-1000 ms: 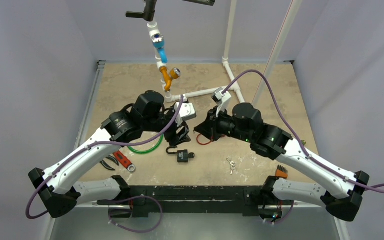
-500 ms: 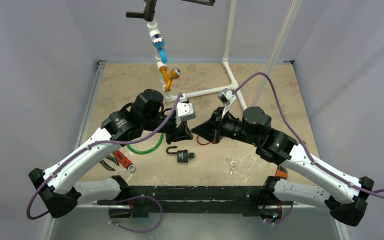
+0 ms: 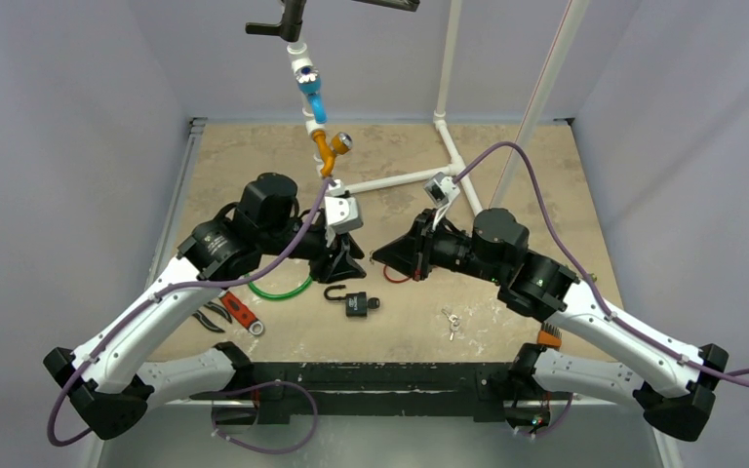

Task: Unlock with the key
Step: Pick up the key from the center of the board.

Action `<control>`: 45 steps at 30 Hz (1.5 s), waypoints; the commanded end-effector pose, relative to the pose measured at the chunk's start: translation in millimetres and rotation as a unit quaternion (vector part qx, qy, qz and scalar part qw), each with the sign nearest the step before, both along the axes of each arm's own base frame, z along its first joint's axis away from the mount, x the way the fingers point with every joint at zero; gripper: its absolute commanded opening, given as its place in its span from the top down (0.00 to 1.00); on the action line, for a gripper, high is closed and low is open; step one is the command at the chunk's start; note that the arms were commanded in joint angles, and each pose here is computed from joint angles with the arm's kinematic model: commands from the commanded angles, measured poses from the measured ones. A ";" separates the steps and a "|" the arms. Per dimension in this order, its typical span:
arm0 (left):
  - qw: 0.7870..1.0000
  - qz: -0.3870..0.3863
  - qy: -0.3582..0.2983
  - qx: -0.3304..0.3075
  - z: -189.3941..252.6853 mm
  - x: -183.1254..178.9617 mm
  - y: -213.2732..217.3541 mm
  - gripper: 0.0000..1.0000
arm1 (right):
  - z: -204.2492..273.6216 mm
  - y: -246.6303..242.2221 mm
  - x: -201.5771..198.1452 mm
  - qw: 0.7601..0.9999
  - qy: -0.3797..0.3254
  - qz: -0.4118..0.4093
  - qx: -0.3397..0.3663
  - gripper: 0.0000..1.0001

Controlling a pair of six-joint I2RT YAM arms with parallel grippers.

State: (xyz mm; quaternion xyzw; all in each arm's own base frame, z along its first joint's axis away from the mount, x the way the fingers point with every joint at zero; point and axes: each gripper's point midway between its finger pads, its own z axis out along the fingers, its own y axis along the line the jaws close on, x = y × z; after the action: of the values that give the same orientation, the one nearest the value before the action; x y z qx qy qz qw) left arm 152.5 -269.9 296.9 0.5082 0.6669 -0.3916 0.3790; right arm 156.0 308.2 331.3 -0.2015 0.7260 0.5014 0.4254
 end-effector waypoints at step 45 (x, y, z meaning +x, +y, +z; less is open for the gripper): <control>0.992 -0.004 -0.105 -0.067 47.6 -6.8 6.8 1.00 | -1.7 -4.3 -5.3 1.000 -0.003 0.000 0.014 1.00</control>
State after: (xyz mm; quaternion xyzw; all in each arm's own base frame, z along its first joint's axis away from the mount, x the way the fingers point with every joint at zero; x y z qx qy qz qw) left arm 139.5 -264.3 307.7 0.5328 0.6184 -0.3919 0.4244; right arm 153.6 307.7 334.9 -0.1822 0.7161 0.5215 0.4267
